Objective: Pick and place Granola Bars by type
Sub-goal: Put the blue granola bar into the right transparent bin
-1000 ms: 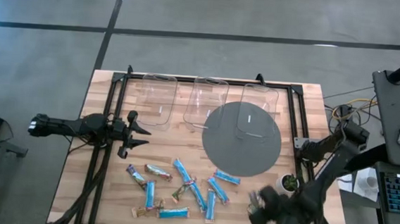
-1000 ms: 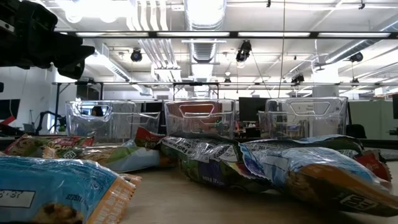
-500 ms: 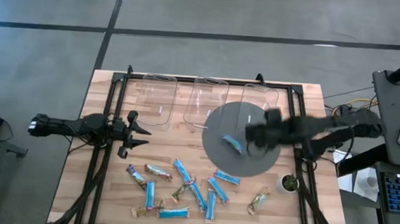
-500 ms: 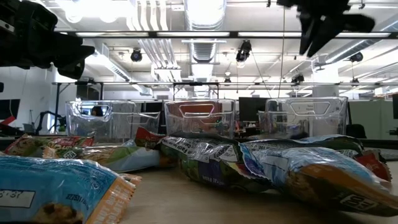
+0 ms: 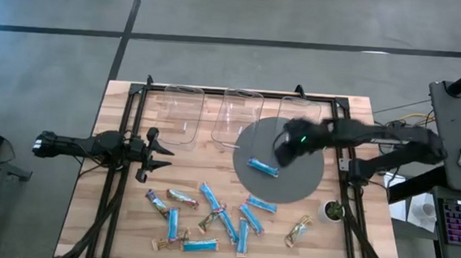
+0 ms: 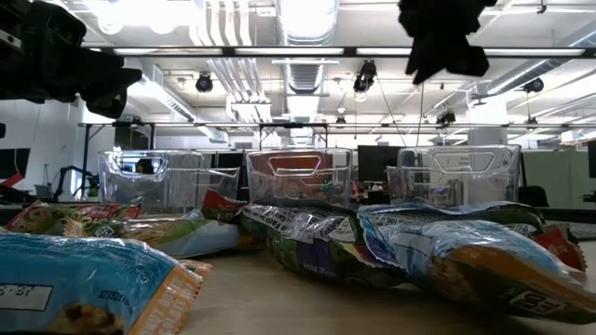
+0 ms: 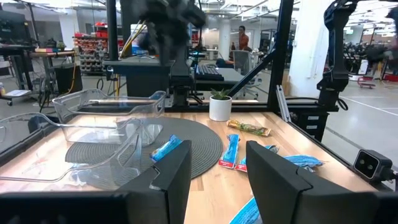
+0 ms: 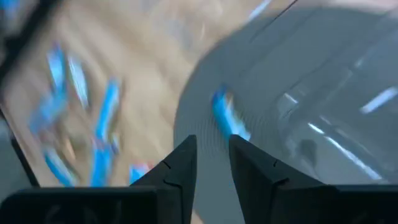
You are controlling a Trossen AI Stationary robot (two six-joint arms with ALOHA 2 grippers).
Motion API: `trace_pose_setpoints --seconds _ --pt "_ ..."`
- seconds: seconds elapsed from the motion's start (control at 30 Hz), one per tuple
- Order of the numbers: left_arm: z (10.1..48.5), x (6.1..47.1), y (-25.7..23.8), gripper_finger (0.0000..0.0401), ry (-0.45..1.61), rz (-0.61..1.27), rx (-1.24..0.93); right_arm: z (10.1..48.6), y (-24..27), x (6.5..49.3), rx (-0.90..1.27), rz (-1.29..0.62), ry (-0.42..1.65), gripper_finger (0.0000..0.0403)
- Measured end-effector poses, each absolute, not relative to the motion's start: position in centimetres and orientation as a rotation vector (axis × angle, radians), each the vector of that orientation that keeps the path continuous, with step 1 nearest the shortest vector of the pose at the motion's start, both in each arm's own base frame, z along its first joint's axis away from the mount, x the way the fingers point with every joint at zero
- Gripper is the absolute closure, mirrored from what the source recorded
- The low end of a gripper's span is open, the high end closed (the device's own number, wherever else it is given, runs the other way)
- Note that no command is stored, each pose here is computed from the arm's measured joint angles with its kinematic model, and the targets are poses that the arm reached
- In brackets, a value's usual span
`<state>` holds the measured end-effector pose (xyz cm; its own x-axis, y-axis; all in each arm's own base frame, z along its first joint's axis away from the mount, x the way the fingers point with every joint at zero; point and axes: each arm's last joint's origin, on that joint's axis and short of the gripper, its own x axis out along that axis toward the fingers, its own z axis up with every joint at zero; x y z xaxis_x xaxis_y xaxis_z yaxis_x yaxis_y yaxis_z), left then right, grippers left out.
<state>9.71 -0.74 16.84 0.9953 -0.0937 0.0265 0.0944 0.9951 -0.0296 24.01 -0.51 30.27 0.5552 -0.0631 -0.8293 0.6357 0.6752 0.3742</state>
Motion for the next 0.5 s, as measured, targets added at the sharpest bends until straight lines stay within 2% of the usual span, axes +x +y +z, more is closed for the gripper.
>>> trace_pose_setpoints --seconds 0.17,0.5 --pt "16.8 9.7 -0.7 0.0266 -0.025 -0.094 -0.031 26.5 2.7 26.8 0.527 -0.343 1.103 0.0267" --pt "16.8 9.7 -0.7 0.0266 -0.025 -0.094 -0.03 21.1 4.2 30.9 0.463 -0.359 1.307 0.0151"
